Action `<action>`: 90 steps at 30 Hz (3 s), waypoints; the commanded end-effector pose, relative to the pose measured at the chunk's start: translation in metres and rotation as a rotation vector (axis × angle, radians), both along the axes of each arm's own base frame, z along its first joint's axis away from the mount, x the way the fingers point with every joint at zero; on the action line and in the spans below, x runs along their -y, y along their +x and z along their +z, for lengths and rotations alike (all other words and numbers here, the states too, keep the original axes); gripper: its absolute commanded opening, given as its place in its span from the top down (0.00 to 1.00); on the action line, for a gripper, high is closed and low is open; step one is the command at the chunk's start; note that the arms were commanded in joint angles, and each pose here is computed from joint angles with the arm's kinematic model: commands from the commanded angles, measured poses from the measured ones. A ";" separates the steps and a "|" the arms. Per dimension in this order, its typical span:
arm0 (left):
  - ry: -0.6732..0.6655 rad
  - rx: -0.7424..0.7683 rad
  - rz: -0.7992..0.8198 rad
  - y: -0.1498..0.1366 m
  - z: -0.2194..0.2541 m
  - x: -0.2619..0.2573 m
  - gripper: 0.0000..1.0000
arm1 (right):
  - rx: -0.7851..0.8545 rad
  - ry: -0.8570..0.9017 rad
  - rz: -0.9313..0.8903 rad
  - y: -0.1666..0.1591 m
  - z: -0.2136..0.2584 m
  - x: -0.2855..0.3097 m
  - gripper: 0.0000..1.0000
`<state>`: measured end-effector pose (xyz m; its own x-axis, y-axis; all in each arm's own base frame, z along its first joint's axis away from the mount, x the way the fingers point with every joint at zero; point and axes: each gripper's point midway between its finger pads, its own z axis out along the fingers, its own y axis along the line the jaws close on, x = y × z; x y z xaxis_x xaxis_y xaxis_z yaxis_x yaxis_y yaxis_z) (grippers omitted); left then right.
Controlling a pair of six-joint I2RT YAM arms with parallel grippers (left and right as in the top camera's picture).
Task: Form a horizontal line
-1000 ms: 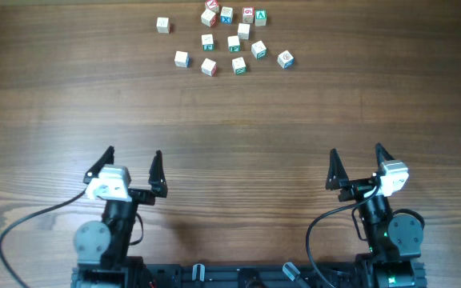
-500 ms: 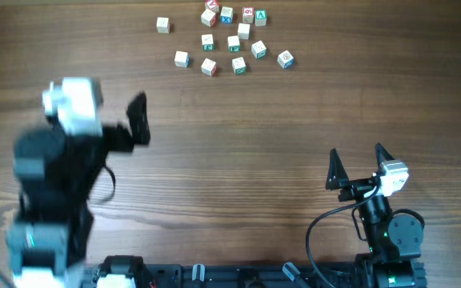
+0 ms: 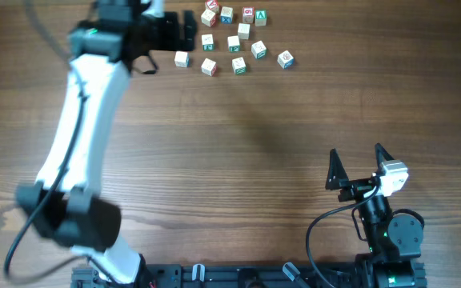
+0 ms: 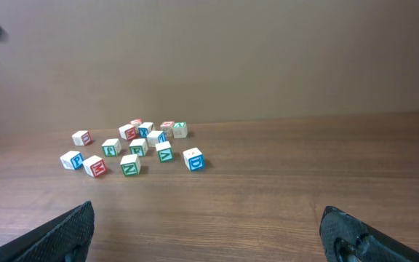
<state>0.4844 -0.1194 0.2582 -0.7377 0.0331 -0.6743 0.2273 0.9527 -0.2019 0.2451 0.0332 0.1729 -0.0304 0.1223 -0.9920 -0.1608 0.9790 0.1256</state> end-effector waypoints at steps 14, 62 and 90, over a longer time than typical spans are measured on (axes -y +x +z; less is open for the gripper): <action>-0.040 -0.170 -0.111 0.041 -0.134 0.068 0.00 | 0.010 -0.018 0.004 0.000 0.001 -0.001 0.00; 0.098 -0.774 -0.056 -0.099 -0.260 0.137 0.87 | 0.010 -0.018 0.004 0.000 0.001 -0.001 0.00; 0.232 -0.615 -0.035 -0.137 -0.285 0.204 0.00 | 0.010 -0.018 0.004 0.000 0.001 -0.001 0.00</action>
